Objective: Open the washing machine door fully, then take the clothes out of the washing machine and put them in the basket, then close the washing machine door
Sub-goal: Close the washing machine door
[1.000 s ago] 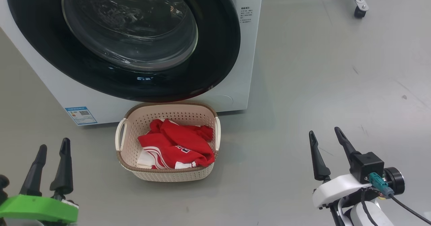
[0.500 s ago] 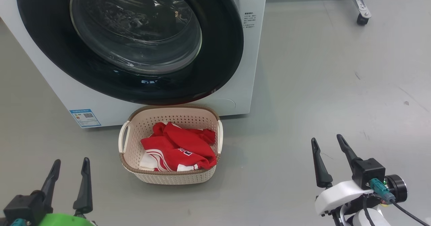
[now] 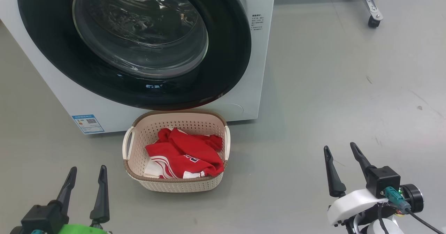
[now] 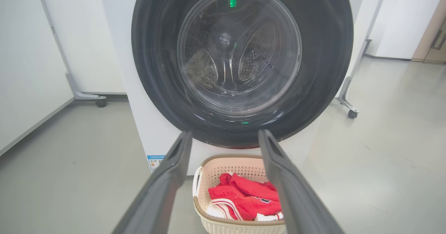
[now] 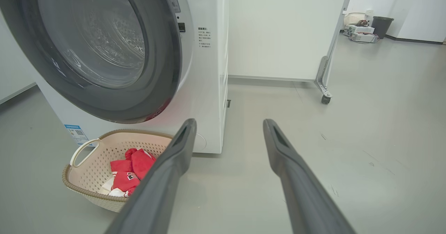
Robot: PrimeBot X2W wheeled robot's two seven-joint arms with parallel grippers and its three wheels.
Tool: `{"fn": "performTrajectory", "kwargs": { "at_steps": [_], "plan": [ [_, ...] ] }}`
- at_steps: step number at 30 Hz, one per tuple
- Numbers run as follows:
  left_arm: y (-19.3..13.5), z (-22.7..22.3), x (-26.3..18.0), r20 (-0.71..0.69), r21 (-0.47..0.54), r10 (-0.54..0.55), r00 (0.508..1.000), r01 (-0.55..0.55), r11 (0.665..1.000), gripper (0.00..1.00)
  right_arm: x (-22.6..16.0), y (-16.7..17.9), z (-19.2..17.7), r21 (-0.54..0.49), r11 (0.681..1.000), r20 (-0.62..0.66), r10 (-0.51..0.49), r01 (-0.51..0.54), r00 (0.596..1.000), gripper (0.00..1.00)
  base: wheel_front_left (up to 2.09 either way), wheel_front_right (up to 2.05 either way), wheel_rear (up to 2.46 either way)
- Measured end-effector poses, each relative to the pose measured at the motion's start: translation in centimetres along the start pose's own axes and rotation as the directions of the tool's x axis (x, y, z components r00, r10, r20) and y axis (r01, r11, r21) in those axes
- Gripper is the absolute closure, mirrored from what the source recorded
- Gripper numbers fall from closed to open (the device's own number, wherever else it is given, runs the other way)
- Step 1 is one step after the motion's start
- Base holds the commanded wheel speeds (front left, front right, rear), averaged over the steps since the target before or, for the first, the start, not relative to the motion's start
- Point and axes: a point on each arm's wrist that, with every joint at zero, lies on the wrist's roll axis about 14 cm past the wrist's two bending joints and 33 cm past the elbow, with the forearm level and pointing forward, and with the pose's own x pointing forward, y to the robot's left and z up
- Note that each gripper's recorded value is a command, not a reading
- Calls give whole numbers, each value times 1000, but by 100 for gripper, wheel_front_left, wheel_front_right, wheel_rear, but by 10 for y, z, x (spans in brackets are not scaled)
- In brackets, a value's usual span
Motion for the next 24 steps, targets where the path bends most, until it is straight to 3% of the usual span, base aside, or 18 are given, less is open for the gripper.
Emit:
{"fn": "performTrajectory", "kwargs": {
  "at_steps": [14, 15, 16, 17, 18, 24],
  "plan": [
    [3, -1, 0, 4, 26, 21, 1000, -21, 999, 0, 2, 0, 1, -5, 1000, -4, 0, 0, 1000, 0, 0, 0, 0],
    [3, -1, -1, 4, 27, 22, 1000, -22, 999, 0, 2, 0, 0, -7, 1000, -6, 0, 0, 1000, 5, 0, 0, 0],
    [3, -1, -1, 5, 29, 23, 1000, -24, 999, 0, 2, 0, 0, -7, 1000, -6, 0, 0, 1000, 52, 0, 0, 0],
    [4, -1, -1, 5, 28, 25, 1000, -26, 999, 0, 2, 0, 0, -7, 1000, -7, -1, 1, 1000, 89, 0, 0, 0],
    [4, 0, -1, 11, 28, 26, 1000, -26, 999, 0, 2, -1, 0, -7, 1000, -6, -2, 2, 1000, 100, 0, 0, 0],
    [3, 0, 0, 12, 26, 27, 1000, -27, 999, 0, 6, -3, 2, -7, 1000, -2, -6, 6, 1000, 100, 0, 0, 0]
  ]
}}
